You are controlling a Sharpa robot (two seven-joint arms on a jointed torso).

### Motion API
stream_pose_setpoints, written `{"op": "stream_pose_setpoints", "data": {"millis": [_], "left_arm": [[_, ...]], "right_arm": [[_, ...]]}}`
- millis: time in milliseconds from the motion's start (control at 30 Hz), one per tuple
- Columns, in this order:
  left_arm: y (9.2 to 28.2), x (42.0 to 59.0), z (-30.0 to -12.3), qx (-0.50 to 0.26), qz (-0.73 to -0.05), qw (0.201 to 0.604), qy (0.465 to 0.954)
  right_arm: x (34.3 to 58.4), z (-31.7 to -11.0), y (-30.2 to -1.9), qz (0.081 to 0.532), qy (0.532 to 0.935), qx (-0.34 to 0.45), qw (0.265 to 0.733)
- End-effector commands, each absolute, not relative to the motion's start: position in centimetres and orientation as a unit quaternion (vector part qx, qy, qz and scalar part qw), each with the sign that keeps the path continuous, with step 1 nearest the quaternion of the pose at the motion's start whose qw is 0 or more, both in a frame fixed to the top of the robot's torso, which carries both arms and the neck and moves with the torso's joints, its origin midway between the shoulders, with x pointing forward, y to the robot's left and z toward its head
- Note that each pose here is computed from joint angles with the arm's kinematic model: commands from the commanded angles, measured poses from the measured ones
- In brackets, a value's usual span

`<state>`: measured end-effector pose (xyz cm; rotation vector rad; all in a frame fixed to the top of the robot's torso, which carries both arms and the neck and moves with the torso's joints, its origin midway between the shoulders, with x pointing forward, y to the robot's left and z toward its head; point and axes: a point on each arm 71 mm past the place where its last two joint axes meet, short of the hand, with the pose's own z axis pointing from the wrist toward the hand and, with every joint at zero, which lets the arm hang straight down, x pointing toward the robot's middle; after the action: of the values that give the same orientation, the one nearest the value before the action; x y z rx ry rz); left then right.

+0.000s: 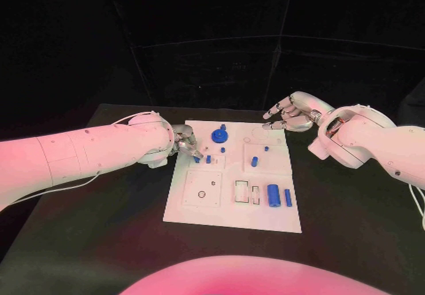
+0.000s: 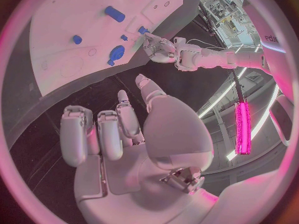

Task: Assemble the parts on the task board

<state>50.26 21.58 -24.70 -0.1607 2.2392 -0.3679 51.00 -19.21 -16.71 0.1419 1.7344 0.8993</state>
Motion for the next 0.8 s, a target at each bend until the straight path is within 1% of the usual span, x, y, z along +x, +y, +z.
{"op": "stream_pose_setpoints", "data": {"millis": [33, 433, 800], "left_arm": [[21.46, 50.00, -25.11, -0.060, -0.139, 0.402, 0.903], [21.55, 49.88, -25.21, -0.058, -0.131, 0.395, 0.907], [21.46, 49.91, -25.11, -0.062, -0.133, 0.402, 0.904]], "right_arm": [[50.99, -16.62, -19.13, 0.383, 0.736, 0.056, 0.556], [50.99, -16.63, -19.14, 0.383, 0.737, 0.056, 0.555], [51.00, -16.63, -19.12, 0.383, 0.736, 0.056, 0.555]]}}
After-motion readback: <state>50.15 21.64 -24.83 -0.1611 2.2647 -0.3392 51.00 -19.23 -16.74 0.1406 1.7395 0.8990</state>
